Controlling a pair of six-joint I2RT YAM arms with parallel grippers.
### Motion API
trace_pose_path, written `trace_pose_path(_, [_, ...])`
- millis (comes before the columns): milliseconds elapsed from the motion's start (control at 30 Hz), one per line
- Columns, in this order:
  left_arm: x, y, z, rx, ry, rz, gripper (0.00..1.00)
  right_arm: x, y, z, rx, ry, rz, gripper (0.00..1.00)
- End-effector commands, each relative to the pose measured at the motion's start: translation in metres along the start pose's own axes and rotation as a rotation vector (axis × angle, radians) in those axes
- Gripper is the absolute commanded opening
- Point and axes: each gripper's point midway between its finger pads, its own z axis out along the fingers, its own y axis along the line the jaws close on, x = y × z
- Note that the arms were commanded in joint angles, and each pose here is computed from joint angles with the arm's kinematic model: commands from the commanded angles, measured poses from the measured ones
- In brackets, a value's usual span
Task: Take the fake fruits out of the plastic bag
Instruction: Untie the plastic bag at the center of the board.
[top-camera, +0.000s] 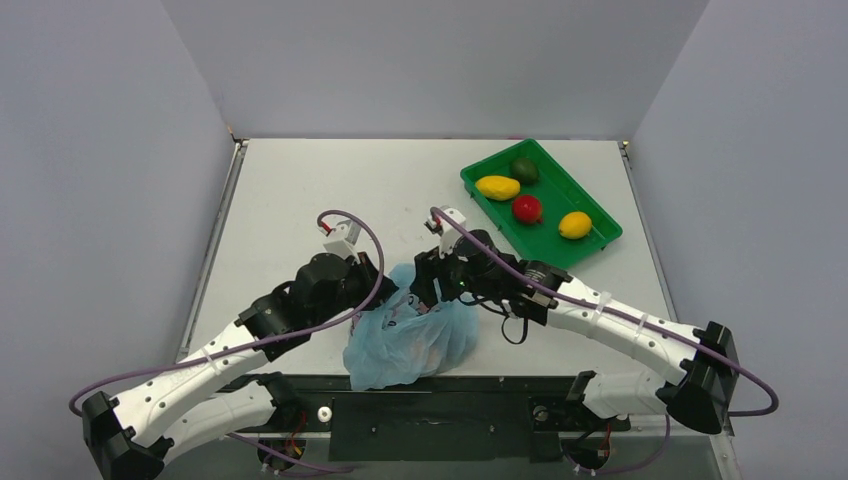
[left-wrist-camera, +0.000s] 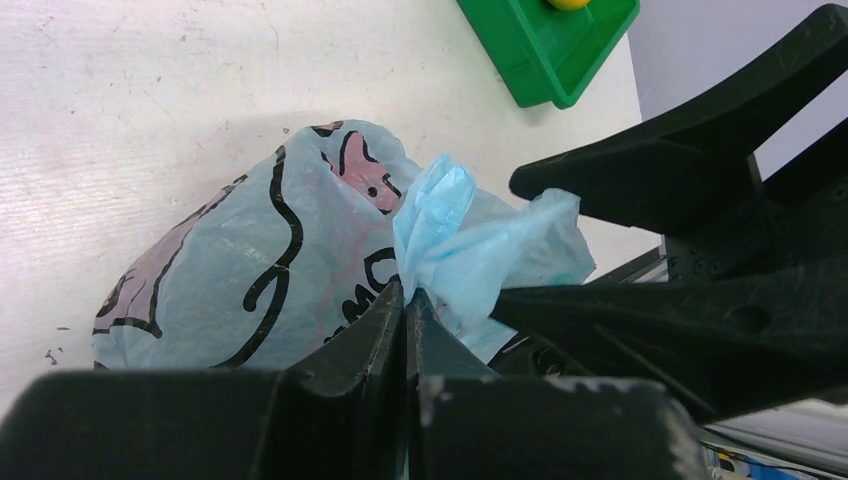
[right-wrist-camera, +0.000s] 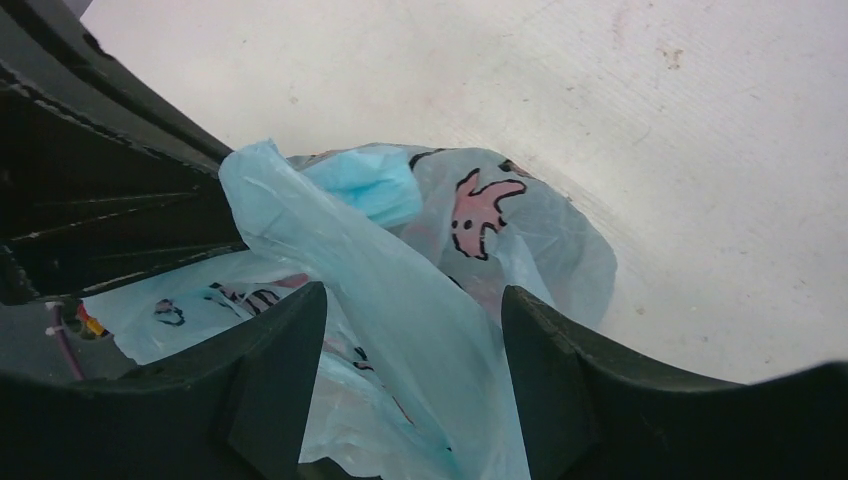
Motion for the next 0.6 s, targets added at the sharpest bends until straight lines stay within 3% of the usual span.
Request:
trace_pose_path(0, [-0.005,-0.007,-0.005,0.033,-0.011,-0.001,0.00,-0.014,0.010,0.002,0.023,-0.004,-0.050,0.60])
trace_pose_path(67, [-0.007,-0.003,-0.005,0.020,-0.019,0.001,0.00,-0.011,-0.002,0.009,0.094,0.005,-0.051,0.55])
trace_pose_path(133, [-0.012,-0.001,-0.005,0.005,-0.037,0.000,0.00,-0.014,-0.008,0.015,0.127,-0.010,-0.041,0.44])
trace_pose_path(167, [-0.015,-0.001,-0.006,0.003,-0.046,-0.001,0.00,-0.017,-0.010,0.017,0.140,-0.021,-0.028,0.30])
trace_pose_path(267, [-0.030,0.002,-0.008,-0.028,-0.100,0.000,0.00,-0.035,-0.013,0.024,0.139,-0.106,0.035,0.05])
trace_pose_path(300, [-0.034,0.003,-0.009,-0.034,-0.112,0.006,0.00,-0.041,-0.018,0.028,0.137,-0.122,0.075,0.01])
trace_pose_path(433, [-0.069,0.013,-0.018,-0.110,-0.168,0.029,0.00,-0.086,-0.025,0.033,0.090,-0.202,0.179,0.00])
trace_pose_path(567, [-0.136,0.030,-0.040,-0.211,-0.260,0.032,0.00,-0.138,-0.042,0.024,0.093,-0.286,0.272,0.00])
